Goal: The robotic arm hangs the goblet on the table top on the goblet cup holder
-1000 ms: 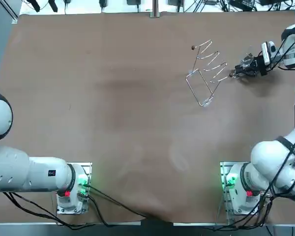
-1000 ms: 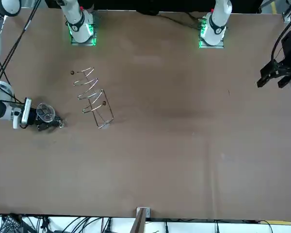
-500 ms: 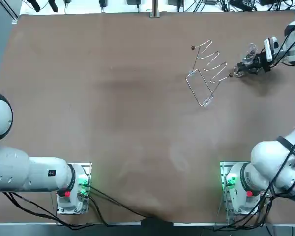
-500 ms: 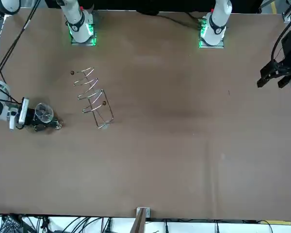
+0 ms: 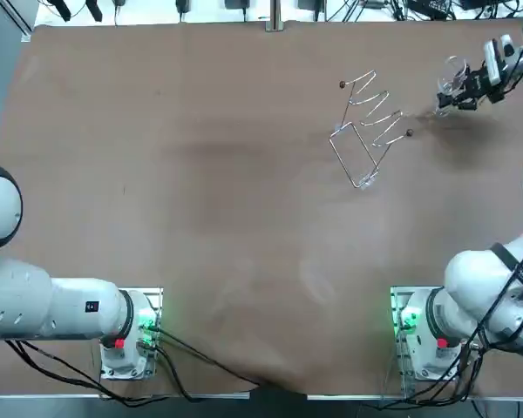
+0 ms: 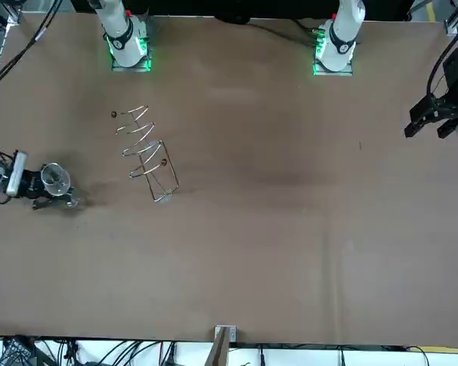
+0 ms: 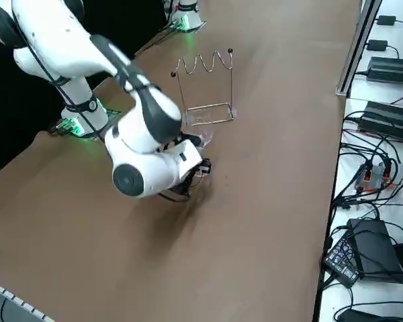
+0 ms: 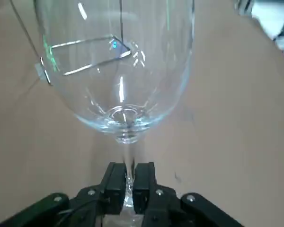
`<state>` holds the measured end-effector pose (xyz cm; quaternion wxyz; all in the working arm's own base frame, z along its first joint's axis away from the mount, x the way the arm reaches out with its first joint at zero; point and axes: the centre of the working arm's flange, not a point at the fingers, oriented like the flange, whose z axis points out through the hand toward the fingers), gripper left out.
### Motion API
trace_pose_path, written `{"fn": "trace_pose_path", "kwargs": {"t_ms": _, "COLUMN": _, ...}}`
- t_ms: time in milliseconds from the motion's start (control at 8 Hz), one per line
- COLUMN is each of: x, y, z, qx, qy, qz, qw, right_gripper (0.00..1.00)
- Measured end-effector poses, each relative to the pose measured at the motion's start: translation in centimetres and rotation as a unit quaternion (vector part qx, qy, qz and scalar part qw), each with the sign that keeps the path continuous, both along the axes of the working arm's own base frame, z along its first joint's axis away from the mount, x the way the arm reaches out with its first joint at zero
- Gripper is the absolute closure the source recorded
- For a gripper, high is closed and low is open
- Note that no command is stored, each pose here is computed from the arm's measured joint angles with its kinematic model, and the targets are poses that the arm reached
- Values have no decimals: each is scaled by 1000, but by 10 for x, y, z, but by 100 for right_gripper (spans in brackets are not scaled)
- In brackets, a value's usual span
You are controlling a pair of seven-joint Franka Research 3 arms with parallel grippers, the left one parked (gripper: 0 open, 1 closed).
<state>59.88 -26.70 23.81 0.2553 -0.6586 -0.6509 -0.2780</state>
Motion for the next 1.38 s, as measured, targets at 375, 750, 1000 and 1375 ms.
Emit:
{"fn": "trace_pose_path", "kwargs": {"t_ms": 375, "x": 6, "y": -3, "z": 50, "qx": -85, "qy": 57, "qz": -54, "qw": 993, "right_gripper": 88}}
{"fn": "trace_pose_path", "kwargs": {"t_ms": 750, "x": 12, "y": 4, "z": 92, "qx": -161, "qy": 124, "qz": -139, "qw": 969, "right_gripper": 88}}
{"fn": "trace_pose_path", "kwargs": {"t_ms": 1000, "x": 15, "y": 13, "z": 111, "qx": -184, "qy": 167, "qz": -205, "qw": 947, "right_gripper": 88}}
{"fn": "trace_pose_path", "kwargs": {"t_ms": 1375, "x": 12, "y": 28, "z": 116, "qx": -204, "qy": 263, "qz": -297, "qw": 895, "right_gripper": 88}}
